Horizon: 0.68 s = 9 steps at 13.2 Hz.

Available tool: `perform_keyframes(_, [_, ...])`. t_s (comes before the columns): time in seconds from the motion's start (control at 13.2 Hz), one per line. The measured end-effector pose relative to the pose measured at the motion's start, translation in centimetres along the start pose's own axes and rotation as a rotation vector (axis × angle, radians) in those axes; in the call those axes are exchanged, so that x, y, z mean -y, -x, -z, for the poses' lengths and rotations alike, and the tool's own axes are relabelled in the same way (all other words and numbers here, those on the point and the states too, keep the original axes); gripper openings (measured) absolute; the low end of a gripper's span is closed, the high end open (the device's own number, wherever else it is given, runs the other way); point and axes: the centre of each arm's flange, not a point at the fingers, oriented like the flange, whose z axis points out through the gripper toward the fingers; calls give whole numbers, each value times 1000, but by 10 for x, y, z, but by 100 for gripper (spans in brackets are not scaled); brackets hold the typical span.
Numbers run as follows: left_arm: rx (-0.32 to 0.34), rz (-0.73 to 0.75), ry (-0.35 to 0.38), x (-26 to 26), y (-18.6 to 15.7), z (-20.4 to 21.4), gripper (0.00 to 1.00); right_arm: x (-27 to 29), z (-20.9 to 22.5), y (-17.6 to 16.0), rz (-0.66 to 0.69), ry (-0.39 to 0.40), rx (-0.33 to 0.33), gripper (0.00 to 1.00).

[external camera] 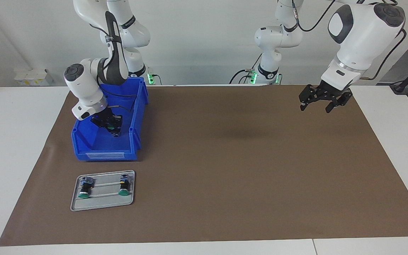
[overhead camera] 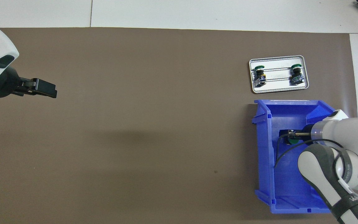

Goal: Place and press button with both arms
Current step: 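Open the right gripper to drop the green piece in the bin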

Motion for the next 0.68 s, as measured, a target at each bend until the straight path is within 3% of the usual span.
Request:
perform_keyframes(0.08, [0, 0, 0, 0, 0, 0, 100, 2, 15, -8, -12, -3, -21, 98])
perform_keyframes(0.15, [0, 0, 0, 0, 0, 0, 100, 6, 36, -16, -21, -8, -30, 100])
perform_keyframes(0.3, [0, 0, 0, 0, 0, 0, 100, 12, 88, -33, -17, -13, -33, 100])
perform_keyframes(0.68, [0, 0, 0, 0, 0, 0, 100, 12, 192, -56, 6, 97, -35, 100])
